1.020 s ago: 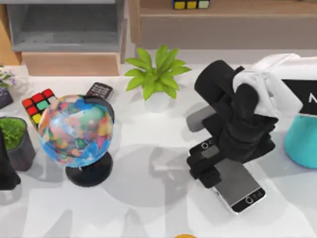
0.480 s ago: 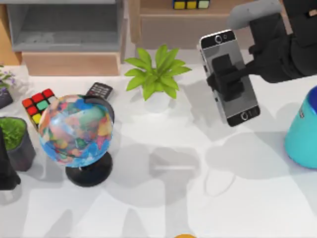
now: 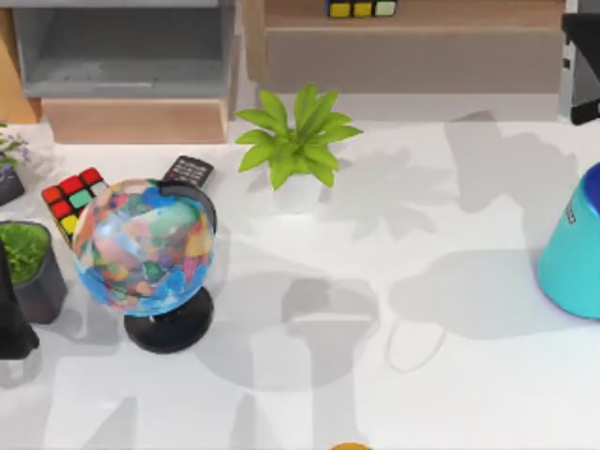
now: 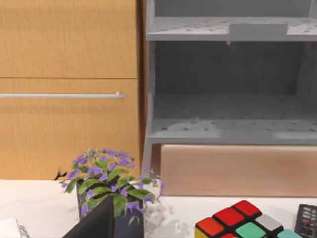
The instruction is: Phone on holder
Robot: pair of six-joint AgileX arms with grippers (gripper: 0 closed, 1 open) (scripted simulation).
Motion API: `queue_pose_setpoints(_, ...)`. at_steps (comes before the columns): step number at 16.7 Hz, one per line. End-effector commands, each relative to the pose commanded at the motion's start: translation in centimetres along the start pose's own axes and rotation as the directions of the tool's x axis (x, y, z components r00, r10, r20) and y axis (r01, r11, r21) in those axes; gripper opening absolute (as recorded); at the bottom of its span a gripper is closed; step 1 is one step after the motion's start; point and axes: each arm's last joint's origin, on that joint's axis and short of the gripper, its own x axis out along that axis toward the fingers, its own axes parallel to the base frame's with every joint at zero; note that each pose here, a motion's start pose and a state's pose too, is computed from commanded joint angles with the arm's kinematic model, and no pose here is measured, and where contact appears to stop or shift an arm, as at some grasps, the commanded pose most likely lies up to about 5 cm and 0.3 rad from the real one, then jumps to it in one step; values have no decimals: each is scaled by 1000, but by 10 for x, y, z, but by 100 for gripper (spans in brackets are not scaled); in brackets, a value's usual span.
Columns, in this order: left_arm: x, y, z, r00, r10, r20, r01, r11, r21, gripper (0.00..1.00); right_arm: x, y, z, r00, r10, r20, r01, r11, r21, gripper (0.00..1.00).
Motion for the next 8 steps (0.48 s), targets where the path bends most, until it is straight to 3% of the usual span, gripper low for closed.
queue_pose_setpoints(4,0,0,0,1000,0,0,0,1000,0,100,-39,-40,-15,983,-142,119,147,989,-30,0)
queue_pose_setpoints(8,0,0,0,1000,0,0,0,1000,0,100,-68,-72,-47,945,-294,146,302,953,-32,0)
